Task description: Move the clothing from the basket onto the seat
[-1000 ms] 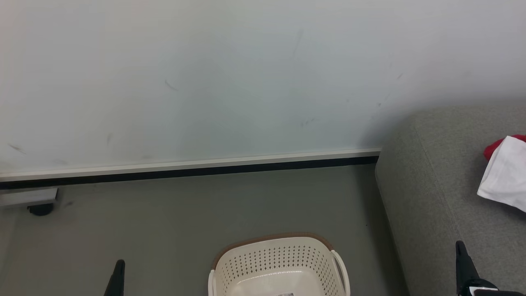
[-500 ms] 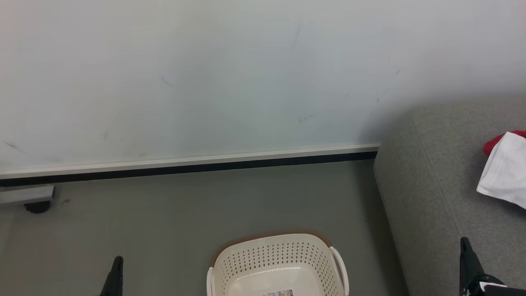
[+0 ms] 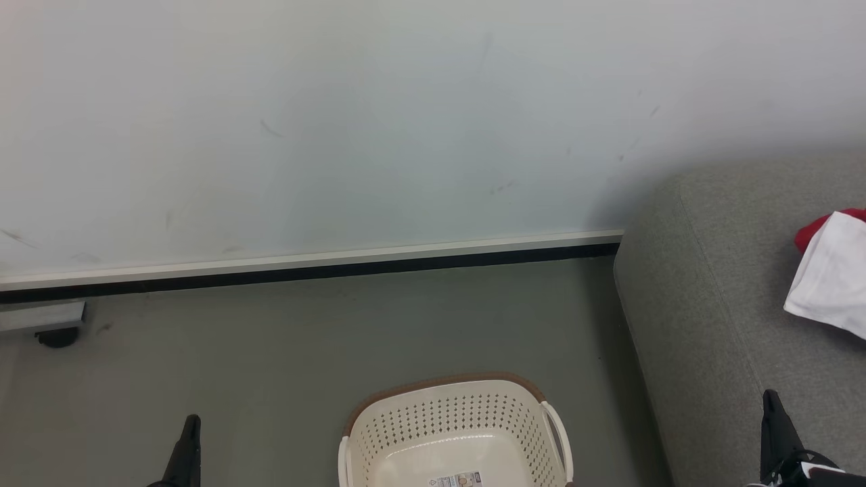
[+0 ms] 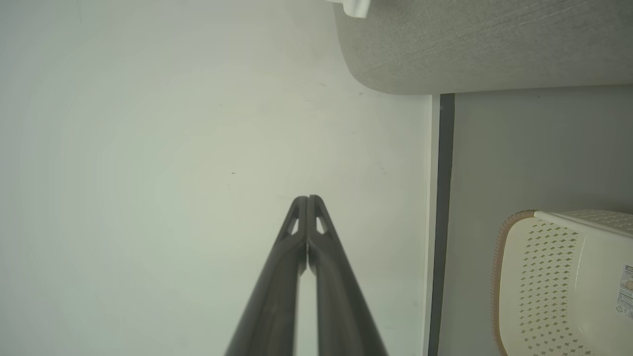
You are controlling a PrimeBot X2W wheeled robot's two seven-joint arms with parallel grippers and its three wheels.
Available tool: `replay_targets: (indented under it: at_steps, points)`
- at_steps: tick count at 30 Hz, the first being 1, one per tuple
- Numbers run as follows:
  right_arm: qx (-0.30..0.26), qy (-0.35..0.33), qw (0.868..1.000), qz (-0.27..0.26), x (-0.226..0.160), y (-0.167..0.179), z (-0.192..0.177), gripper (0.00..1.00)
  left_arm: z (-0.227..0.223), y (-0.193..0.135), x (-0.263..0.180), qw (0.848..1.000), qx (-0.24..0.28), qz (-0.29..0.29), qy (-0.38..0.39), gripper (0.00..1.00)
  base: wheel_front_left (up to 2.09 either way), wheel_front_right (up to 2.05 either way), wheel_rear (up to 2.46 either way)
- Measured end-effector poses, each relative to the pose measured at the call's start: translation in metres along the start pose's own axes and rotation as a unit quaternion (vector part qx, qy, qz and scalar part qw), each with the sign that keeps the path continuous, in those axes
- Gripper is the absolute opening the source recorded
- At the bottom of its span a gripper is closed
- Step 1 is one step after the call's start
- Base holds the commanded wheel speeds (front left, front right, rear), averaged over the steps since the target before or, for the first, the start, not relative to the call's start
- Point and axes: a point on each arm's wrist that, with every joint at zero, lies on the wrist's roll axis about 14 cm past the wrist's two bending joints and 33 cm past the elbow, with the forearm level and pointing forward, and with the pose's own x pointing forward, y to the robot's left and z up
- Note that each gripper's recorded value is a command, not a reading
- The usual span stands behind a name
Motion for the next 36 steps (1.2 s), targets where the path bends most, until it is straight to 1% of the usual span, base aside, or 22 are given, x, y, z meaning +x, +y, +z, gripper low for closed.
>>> replay_targets:
  at_steps: [36]
  points:
    - [0.000, 0.000, 1.000, 0.000, 0.0000, 0.0000, 0.0002, 0.00, -0.0001, 0.0000, 0.0000, 1.000, 0.000, 0.000, 0.001, 0.00, 0.00, 0.00, 0.00]
